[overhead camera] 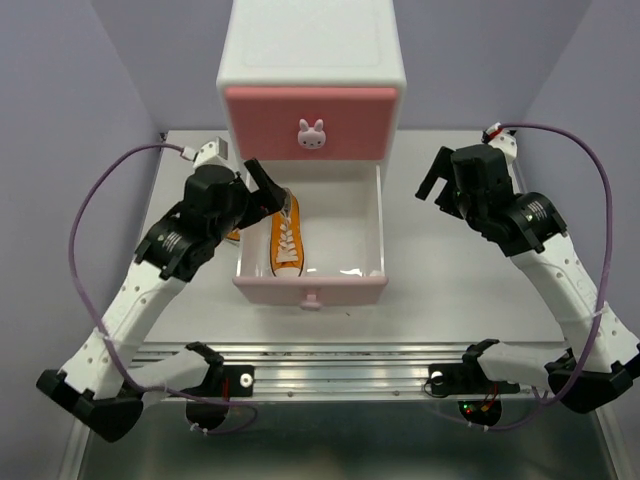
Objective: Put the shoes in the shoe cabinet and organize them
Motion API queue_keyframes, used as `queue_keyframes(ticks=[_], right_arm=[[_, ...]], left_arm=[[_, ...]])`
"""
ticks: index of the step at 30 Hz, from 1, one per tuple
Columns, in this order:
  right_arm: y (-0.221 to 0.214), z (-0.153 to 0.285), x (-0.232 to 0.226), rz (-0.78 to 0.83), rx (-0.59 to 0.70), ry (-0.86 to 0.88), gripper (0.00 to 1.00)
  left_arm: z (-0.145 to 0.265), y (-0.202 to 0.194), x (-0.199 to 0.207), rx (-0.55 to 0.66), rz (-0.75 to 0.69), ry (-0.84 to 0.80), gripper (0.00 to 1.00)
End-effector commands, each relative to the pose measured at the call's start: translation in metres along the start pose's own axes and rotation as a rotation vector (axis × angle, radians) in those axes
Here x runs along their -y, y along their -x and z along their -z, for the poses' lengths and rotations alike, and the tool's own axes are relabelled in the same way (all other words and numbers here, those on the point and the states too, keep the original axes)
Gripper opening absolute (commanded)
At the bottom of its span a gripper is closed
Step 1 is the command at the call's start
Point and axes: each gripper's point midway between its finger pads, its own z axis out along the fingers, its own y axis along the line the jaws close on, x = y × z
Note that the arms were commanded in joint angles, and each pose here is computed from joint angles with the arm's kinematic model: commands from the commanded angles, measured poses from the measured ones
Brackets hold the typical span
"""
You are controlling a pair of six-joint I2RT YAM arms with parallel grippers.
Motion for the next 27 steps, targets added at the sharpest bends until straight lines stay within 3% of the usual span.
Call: queue_keyframes(ticks=[1,6,14,15,17,22,27], right_arm=[[0.014,0.002,0.005,-0.01,0.067,-0.012,1.0],[0.009,-0.005,-0.004,-0.003,0.037,0.005,1.0],[0.008,-0.01,-0.018,-0.037,0.009,0.029,1.0],[0.009,-0.01,-0.019,-0.036,0.008,0.033,1.0],[0.01,-0.012,-0.021,-0.033,0.008,0.029,1.0],[0.013,-0.011,-0.02,-0.031,0.012,0.018,1.0],[0.013,-0.008,-0.014,-0.033,0.018,0.001,1.0]], left_arm=[[0.045,0.014,-0.018,0.078,0.073,0.034,0.99],[0.065,0.0,-0.067,0.096,0.239,0.24,0.99],[0.04,0.013,-0.099,0.088,0.391,0.392,0.99],[0.033,0.03,-0.109,0.137,0.434,0.393,0.99],[0.012,0.032,-0.115,0.11,0.438,0.373,0.99],[-0.027,0.033,-0.16,0.078,0.478,0.503,0.99],[-0.077,0.036,-0.184,0.007,0.432,0.543,0.99]])
